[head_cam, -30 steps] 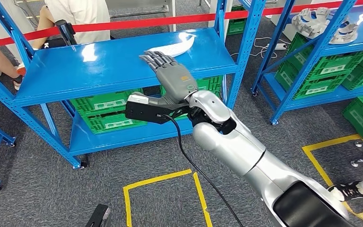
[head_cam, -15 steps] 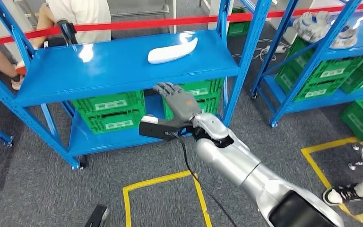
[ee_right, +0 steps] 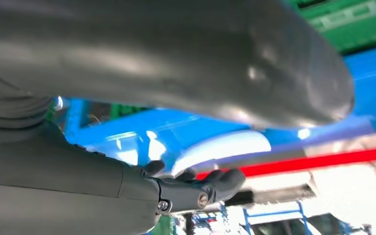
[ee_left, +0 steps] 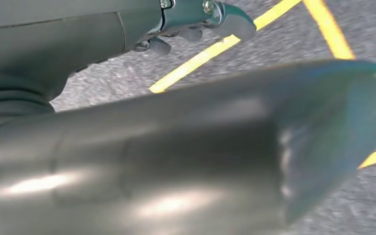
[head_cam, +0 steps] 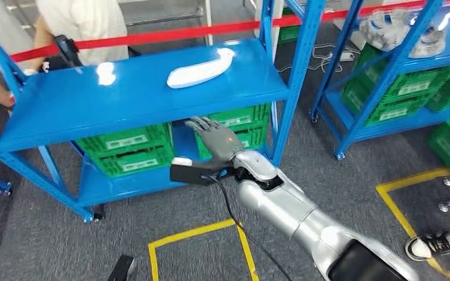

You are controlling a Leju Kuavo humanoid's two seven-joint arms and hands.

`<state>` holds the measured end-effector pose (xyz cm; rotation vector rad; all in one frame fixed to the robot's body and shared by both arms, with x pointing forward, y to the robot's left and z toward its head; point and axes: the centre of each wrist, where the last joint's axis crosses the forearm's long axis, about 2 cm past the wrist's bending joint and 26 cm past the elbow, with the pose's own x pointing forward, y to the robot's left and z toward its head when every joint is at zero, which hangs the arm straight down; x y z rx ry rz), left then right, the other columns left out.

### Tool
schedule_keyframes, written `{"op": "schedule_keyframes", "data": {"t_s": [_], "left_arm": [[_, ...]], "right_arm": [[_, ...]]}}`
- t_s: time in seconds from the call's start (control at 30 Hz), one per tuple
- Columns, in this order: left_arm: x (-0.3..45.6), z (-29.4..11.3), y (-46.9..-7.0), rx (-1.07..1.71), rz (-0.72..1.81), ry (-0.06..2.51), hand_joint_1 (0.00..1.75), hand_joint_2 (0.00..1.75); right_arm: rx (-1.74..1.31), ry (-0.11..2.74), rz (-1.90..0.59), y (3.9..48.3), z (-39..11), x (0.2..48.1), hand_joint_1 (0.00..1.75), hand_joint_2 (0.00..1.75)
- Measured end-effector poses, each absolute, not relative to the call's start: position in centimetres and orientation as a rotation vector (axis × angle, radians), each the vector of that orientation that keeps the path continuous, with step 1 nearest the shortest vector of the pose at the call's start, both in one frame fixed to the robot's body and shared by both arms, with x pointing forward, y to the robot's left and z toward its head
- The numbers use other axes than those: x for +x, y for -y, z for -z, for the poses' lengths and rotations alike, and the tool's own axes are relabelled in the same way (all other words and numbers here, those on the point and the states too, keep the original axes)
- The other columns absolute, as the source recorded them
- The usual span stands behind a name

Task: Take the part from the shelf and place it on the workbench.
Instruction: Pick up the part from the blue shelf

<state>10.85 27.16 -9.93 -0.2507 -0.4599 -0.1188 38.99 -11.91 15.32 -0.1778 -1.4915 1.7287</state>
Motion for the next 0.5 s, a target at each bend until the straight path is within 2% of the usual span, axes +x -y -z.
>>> {"op": "schedule_keyframes", "data": {"t_s": [0.23, 0.5], "left_arm": [[9.8, 10.1, -26.8, -0.269, 0.118, 0.434, 0.0, 0.0], [10.6, 10.0, -27.4, -0.294, 0.128, 0.429, 0.0, 0.0]], "right_arm": [[-0.174, 1.467, -1.754, 11.7, -14.8, 38.7, 0.0, 0.0], [-0.178, 1.481, -1.762, 10.6, -15.9, 39.0, 0.0, 0.0]]}}
